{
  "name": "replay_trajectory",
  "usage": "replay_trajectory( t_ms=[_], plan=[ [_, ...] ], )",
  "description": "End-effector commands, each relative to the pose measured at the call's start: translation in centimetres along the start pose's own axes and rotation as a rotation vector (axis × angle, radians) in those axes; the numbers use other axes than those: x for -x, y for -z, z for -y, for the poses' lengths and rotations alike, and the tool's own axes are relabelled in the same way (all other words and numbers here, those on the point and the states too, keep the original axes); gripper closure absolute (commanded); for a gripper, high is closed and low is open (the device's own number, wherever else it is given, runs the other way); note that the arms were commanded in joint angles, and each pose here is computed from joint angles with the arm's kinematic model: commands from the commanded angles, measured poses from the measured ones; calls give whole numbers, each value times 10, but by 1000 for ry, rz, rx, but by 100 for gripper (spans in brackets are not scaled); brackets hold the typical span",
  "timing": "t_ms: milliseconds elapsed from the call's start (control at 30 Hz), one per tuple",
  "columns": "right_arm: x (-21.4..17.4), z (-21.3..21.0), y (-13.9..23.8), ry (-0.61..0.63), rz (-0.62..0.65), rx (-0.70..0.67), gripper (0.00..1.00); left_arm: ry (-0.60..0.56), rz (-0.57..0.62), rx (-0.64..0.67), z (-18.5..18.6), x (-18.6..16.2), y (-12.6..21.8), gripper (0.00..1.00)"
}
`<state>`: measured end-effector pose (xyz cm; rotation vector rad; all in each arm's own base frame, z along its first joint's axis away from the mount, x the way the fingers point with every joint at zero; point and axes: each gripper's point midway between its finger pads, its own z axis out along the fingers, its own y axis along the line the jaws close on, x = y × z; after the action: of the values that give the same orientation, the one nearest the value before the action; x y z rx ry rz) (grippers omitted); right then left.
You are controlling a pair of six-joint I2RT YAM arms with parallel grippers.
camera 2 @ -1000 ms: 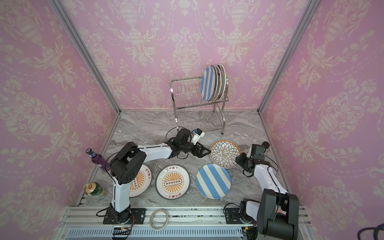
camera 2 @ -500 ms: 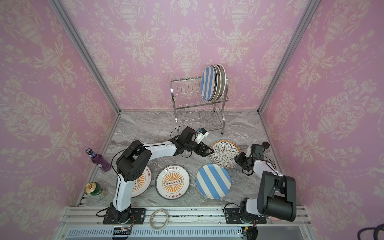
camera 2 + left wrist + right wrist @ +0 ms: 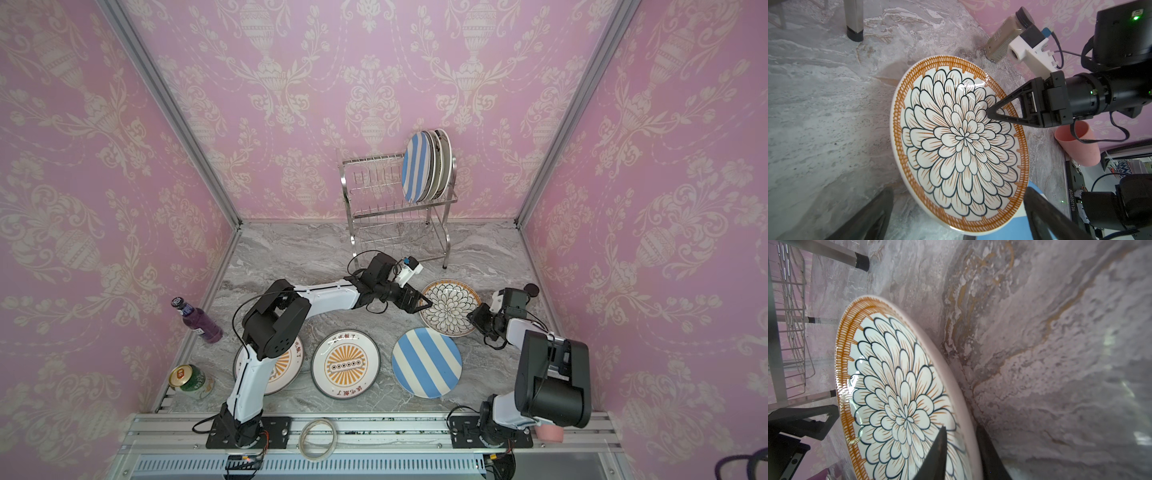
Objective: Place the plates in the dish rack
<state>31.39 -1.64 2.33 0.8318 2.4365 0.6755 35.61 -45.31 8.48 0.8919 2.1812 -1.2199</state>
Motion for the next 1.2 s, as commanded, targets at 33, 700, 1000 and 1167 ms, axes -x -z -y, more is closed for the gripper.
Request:
replay_trajectory(
  t_ms=[33,700,1000,1167],
  plan=[
    [2,-3,0,19,-4,7,84,-22,-25,-38,9,-4,-6,1],
    [42,-32,74,196,182,-144,100,-135,175,112,36,63,76,1],
    [40,-101,137,397,292,-147,100,-212,309,257,43,85,166,1],
    [17,-161,165,567,291,-55,100,-137,462,279,42,101,242,1]
  ],
)
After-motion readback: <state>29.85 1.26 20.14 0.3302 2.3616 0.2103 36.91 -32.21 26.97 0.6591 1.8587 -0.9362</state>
